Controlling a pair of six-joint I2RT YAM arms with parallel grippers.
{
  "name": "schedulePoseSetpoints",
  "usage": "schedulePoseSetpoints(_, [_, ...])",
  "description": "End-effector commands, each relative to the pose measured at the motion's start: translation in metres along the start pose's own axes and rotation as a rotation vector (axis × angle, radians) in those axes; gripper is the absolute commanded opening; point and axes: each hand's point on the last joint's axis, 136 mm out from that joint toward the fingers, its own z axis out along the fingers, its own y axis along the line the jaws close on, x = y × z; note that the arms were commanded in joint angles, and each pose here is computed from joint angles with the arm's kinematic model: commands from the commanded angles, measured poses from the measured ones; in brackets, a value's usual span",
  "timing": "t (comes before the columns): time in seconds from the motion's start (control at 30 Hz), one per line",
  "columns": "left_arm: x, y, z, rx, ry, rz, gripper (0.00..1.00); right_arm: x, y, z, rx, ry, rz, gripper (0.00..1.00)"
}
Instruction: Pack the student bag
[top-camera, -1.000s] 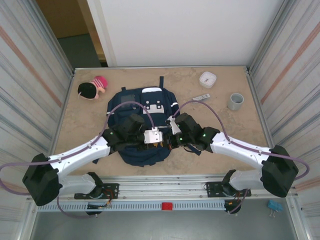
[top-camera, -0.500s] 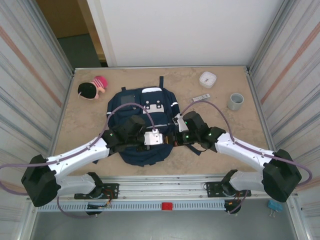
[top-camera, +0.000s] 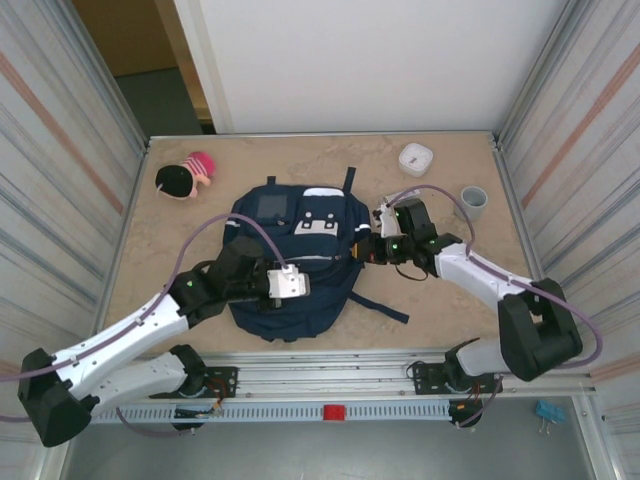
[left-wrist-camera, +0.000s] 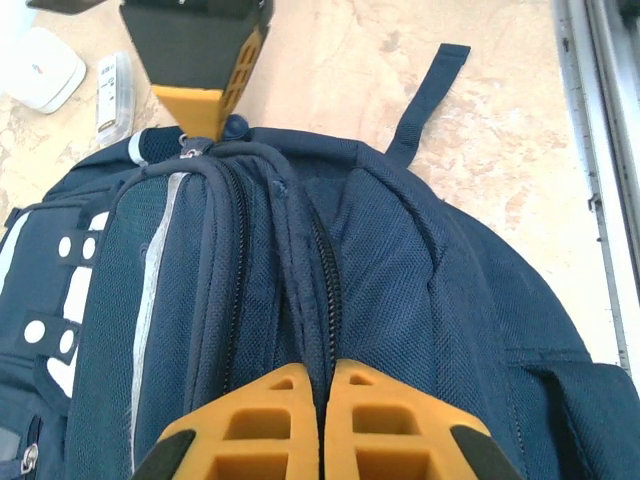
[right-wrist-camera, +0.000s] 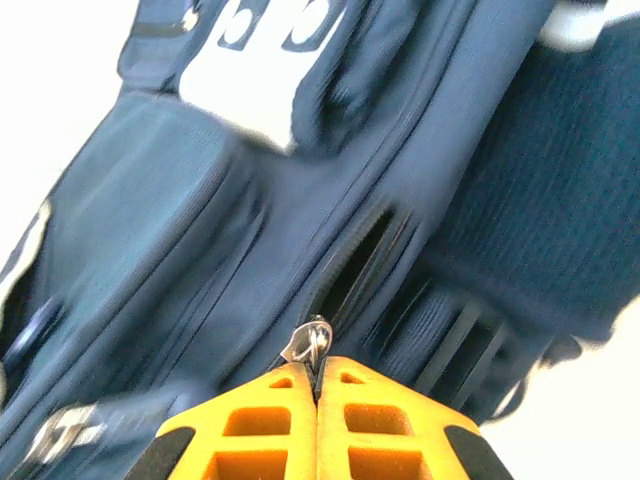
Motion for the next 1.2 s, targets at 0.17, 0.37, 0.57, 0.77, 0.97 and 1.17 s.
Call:
schedulePoseSetpoints(0.17, [0.009,-0.016,-0.014,0.041,0.011,-0.001,0.00,-0.052,-0.061,0.003,0.251,-0.180,0.069,0.00])
schedulePoseSetpoints(0.37, [0.007,-0.016,-0.019,0.022,-0.008,-0.038,0.00,-0.065,-0.063,0.014,0.241,-0.190,0.057,0.00])
schedulePoseSetpoints(0.57, [0.011,-0.005,-0.020,-0.046,0.007,-0.098,0.26,-0.075,-0.033,0.013,0.134,-0.178,0.039,0.07])
schedulePoseSetpoints(0.77, [0.004,0.037,-0.037,-0.276,-0.014,-0.235,0.59,-0.064,-0.010,-0.024,0.154,-0.190,0.025,0.47])
schedulePoseSetpoints(0.97, [0.021,0.072,-0.044,-0.484,0.015,-0.530,0.72,-0.026,0.002,-0.037,0.138,-0.132,0.071,0.53])
schedulePoseSetpoints(1.17, [0.053,0.080,-0.032,-0.559,0.092,-0.734,0.76,0.015,0.028,-0.009,0.086,-0.064,0.047,0.53])
